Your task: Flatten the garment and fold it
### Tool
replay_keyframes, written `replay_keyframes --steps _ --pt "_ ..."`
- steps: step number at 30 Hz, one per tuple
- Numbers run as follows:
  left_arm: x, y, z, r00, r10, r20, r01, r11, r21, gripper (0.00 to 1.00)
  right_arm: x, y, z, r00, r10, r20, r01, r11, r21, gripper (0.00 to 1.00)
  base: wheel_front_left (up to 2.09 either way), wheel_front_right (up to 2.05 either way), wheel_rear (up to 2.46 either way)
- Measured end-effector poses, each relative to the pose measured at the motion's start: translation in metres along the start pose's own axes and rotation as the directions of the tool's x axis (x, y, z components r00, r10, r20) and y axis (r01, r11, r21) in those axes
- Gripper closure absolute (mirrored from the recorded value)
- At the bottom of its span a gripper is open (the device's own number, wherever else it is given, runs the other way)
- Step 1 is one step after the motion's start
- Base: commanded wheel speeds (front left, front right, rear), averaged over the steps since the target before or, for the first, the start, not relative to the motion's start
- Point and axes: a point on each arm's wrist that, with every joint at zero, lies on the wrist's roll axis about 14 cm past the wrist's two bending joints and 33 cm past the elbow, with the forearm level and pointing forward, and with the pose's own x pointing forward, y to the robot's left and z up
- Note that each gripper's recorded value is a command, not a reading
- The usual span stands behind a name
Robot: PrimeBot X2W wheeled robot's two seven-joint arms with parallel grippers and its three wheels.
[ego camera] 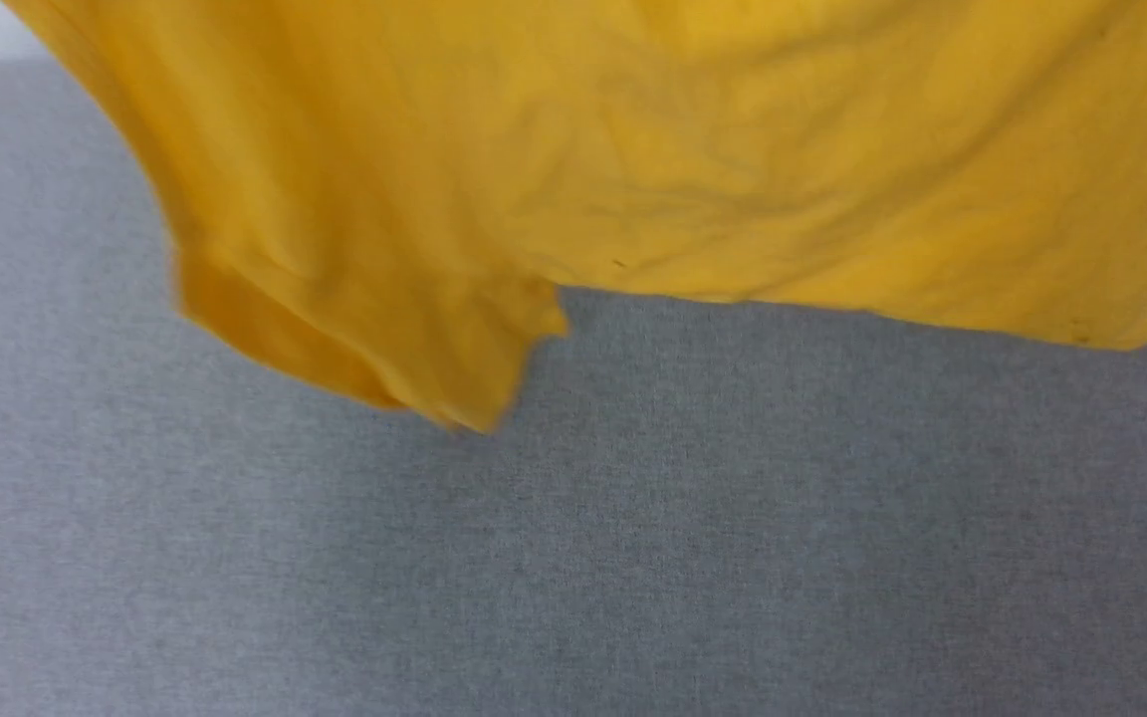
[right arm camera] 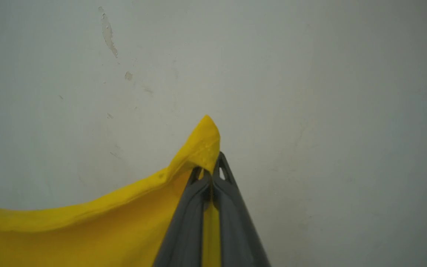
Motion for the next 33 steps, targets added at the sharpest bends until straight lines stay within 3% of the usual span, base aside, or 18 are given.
replay_keyframes --steps 8,17,26,33 --pt "0.057 0.018 -0.014 0.991 0.043 0.125 -0.066 0.981 0.181 1.0 0.068 -0.005 -0.04 0.999 -0.044 0.005 0.044 0.999 -0.004 1.0 0.0 0.0 0.0" --pt "0.099 -0.011 -0.085 0.988 -0.025 0.154 -0.007 0.98 0.199 1.0 0.109 -0.028 -0.116 0.993 -0.112 -0.04 0.111 0.993 -0.043 1.0 0.0 0.0 0.0" --pt "0.097 -0.075 -0.201 0.981 -0.151 0.118 0.153 0.988 -0.005 1.0 0.118 -0.045 -0.214 0.98 -0.123 -0.153 0.108 0.989 -0.103 1.0 0.0 0.0 0.0" --pt "0.053 -0.113 -0.265 0.975 -0.203 0.091 0.219 0.95 -0.224 1.0 0.106 -0.03 -0.27 0.979 -0.024 -0.2 0.012 0.998 -0.065 1.0 0.0 0.0 0.0"
